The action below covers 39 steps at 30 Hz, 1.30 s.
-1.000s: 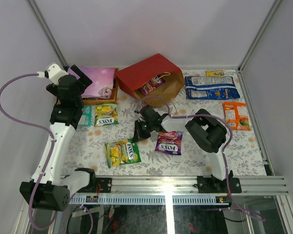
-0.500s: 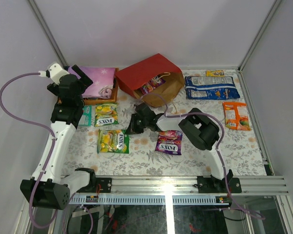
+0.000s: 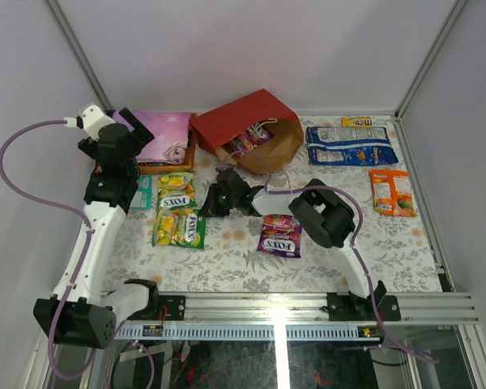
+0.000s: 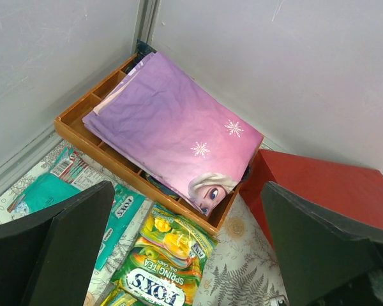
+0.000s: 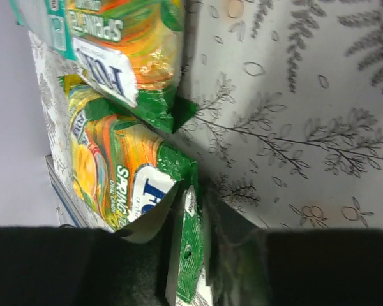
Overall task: Take the snacks out of the paper bag
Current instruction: Place the snack at the center of the board.
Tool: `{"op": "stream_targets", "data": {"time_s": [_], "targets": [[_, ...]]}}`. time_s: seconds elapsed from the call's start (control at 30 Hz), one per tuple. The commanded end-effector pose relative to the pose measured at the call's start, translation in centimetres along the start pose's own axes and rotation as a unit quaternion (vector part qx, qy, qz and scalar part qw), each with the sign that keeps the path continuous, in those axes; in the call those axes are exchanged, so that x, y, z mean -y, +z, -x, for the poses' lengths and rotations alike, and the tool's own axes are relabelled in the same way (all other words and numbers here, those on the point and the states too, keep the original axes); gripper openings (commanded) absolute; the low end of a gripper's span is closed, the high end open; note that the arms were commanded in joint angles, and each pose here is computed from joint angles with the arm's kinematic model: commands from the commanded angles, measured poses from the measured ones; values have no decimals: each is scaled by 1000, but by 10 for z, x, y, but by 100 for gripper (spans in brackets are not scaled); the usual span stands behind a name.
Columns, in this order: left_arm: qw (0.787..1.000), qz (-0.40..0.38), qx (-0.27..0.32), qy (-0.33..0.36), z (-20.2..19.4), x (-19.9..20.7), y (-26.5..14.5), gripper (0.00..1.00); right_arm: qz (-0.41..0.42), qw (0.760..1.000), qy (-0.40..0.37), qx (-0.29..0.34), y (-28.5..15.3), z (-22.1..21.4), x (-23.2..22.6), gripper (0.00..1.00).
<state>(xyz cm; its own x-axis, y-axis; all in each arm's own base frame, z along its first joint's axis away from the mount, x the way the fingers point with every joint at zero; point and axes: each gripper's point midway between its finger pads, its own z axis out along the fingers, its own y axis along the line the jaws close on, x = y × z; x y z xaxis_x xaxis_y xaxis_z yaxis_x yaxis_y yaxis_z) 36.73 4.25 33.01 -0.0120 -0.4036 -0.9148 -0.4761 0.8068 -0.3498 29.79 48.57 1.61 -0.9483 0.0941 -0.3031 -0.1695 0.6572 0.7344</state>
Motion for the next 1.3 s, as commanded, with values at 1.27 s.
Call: {"op": "stream_targets", "data": {"time_s": [1.27], "targets": [[995, -77, 37, -47, 37, 19, -33, 100, 113, 830, -541, 74, 41, -65, -123, 72]]}}
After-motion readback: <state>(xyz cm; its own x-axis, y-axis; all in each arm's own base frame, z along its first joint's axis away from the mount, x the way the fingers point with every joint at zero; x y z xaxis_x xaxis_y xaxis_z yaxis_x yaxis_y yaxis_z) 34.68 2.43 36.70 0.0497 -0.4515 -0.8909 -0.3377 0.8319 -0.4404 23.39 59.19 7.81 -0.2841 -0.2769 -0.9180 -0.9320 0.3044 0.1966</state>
